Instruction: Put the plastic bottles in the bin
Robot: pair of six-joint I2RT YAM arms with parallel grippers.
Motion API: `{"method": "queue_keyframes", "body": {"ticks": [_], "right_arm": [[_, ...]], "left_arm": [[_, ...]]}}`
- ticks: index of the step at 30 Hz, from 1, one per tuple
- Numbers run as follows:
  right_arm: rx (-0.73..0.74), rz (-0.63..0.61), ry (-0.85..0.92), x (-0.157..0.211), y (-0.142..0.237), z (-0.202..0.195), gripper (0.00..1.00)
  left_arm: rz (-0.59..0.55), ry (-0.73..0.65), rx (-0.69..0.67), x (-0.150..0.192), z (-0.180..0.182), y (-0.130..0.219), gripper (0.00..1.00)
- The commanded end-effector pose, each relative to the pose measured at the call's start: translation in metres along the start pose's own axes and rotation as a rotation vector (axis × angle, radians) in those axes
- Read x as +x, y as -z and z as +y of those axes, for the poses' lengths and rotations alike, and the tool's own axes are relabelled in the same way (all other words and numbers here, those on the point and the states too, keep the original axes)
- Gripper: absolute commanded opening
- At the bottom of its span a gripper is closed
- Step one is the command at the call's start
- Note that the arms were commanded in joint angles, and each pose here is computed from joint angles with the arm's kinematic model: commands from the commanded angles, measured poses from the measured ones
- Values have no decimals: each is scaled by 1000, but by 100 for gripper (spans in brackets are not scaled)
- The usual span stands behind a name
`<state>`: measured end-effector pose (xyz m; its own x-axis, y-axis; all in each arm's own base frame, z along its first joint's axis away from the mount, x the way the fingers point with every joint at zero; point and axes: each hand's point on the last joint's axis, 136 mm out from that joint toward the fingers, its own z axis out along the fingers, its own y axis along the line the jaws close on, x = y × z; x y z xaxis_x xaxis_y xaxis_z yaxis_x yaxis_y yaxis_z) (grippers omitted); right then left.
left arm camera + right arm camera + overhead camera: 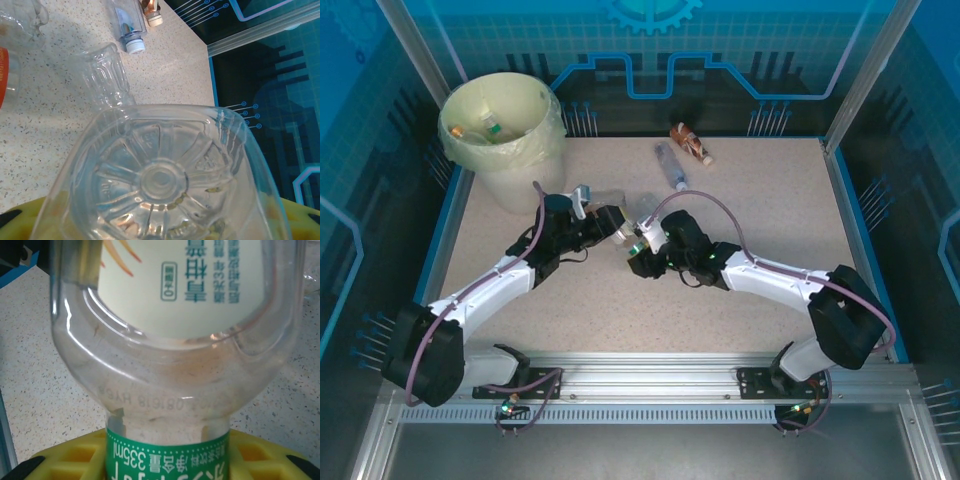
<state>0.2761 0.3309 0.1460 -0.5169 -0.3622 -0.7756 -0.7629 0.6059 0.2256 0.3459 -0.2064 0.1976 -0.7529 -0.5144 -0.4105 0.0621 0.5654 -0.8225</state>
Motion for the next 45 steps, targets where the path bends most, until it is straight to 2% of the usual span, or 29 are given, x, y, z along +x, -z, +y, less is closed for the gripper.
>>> {"method": "queue_keyframes", "body": {"ticks": [1,6,11,15,19,22,26,31,38,45], "right_arm": [[-79,-94,52,-34,16,24,41],[-42,-115,67,-40,31,17,77],[68,-179,102,-53,56,2,100],[224,-238,47,-64,78,-29,100],[358,-284,-108,-62,92,-70,100],[412,-195,-200,-44,83,-104,100],[467,-47,-224,-21,61,-133,100],[464,69,-228,-4,32,-150,99],[463,183,-276,18,-1,-165,97],[455,265,-282,32,-23,-174,95]], "left_arm": [[28,-62,68,3,-18,-2,49],[-33,-127,45,-18,-33,3,48],[-180,-259,-30,-66,-59,20,49],[-326,-397,-104,-112,-85,41,49],[-491,-494,-187,-161,-105,68,48],[-602,-526,-224,-197,-116,89,47],[-726,-523,-268,-244,-118,113,47],[-852,-488,-335,-297,-104,140,48],[-916,-438,-417,-353,-78,156,49],[-959,-252,-466,-397,-26,168,52]]}}
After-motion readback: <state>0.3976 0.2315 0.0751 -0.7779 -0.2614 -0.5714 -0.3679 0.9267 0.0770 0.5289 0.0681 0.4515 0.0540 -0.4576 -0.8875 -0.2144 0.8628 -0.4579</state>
